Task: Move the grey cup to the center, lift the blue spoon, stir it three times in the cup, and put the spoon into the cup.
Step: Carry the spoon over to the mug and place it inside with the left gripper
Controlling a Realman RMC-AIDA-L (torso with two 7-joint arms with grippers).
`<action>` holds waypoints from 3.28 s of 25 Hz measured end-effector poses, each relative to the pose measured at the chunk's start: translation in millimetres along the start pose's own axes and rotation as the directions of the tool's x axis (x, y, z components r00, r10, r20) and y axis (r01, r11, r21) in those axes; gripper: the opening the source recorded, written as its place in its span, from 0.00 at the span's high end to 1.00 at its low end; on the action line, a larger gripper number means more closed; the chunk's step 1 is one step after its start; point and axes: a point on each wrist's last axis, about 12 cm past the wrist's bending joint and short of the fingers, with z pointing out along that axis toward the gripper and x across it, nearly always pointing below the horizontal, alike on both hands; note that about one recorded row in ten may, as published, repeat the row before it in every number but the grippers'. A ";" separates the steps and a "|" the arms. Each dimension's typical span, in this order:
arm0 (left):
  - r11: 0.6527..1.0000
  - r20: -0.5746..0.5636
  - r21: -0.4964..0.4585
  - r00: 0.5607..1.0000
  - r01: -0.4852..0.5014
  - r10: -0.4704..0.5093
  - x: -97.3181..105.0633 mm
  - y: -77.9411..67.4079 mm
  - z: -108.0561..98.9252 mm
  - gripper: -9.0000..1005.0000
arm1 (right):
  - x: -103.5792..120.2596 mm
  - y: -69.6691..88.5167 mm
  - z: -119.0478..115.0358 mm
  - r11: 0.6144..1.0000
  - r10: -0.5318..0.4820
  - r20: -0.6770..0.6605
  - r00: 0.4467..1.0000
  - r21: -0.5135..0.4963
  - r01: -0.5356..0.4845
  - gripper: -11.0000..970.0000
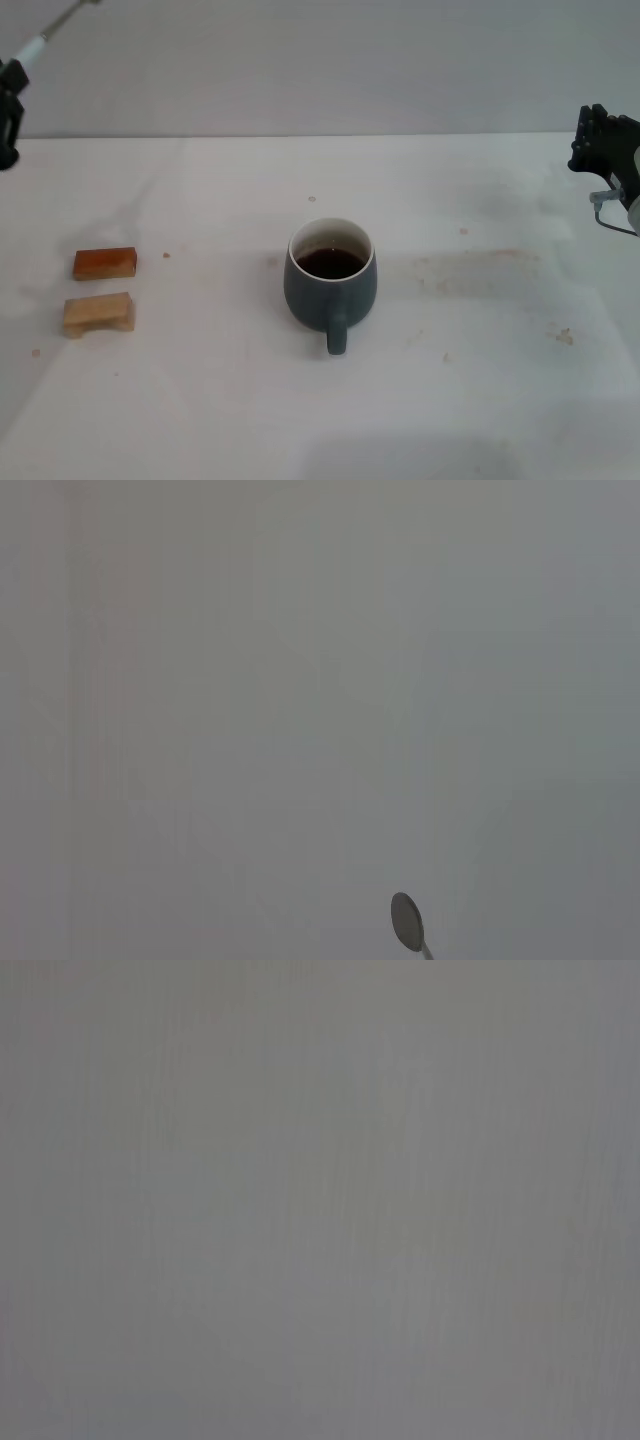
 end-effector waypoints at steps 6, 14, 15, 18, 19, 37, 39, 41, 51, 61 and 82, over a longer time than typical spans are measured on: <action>0.986 0.123 0.103 0.982 0.132 -0.144 -4.8 17.5 -8.0 0.83 | 0.4 -1.2 -0.4 1.000 0.006 -0.001 1.000 0.007 -0.006 0.91; 0.950 0.077 0.303 0.991 0.077 -0.105 -0.4 26.2 -4.0 0.82 | 0.6 -1.6 -0.5 1.000 0.007 -0.002 1.000 0.010 -0.007 0.91; 0.950 0.077 0.303 0.991 0.077 -0.105 -0.4 26.2 -4.0 0.82 | 0.7 -1.7 -0.5 1.000 0.007 -0.002 1.000 0.010 -0.007 0.91; 0.941 0.064 0.332 0.994 0.058 -0.084 1.2 28.5 -3.0 0.82 | 0.7 -1.8 -0.5 1.000 0.008 -0.002 1.000 0.011 -0.008 0.91; 0.941 0.064 0.334 0.995 0.052 -0.077 1.8 28.7 -2.8 0.82 | 0.7 -1.9 -0.5 1.000 0.008 -0.002 1.000 0.011 -0.008 0.91; 0.908 0.053 0.342 0.970 -0.242 0.238 9.8 -11.8 18.0 0.82 | -0.6 -0.2 1.8 1.000 0.010 -0.009 1.000 0.007 -0.010 0.91; 0.896 0.017 0.346 0.957 -0.277 0.289 7.4 -14.8 21.4 0.82 | -1.1 0.0 2.3 1.000 0.010 -0.008 1.000 0.006 -0.010 0.91; 0.892 -0.005 0.353 0.953 -0.282 0.303 6.0 -15.8 23.0 0.82 | -1.4 0.5 3.1 1.000 0.011 -0.012 1.000 0.005 -0.011 0.91; 0.874 -0.099 0.379 0.925 -0.305 0.366 0.7 -17.8 25.7 0.82 | -2.3 0.8 4.4 1.000 0.018 -0.015 1.000 0.007 -0.018 0.91; 0.899 -0.171 0.304 0.910 -0.315 0.377 9.7 -14.6 38.1 0.81 | 0.1 -1.4 2.3 0.999 0.027 -0.021 0.999 0.018 -0.026 0.91; 0.818 -0.537 0.170 0.645 -0.549 0.544 -8.9 -2.6 67.4 0.81 | 1.4 -3.0 1.1 0.999 0.026 -0.023 0.999 0.022 -0.026 0.91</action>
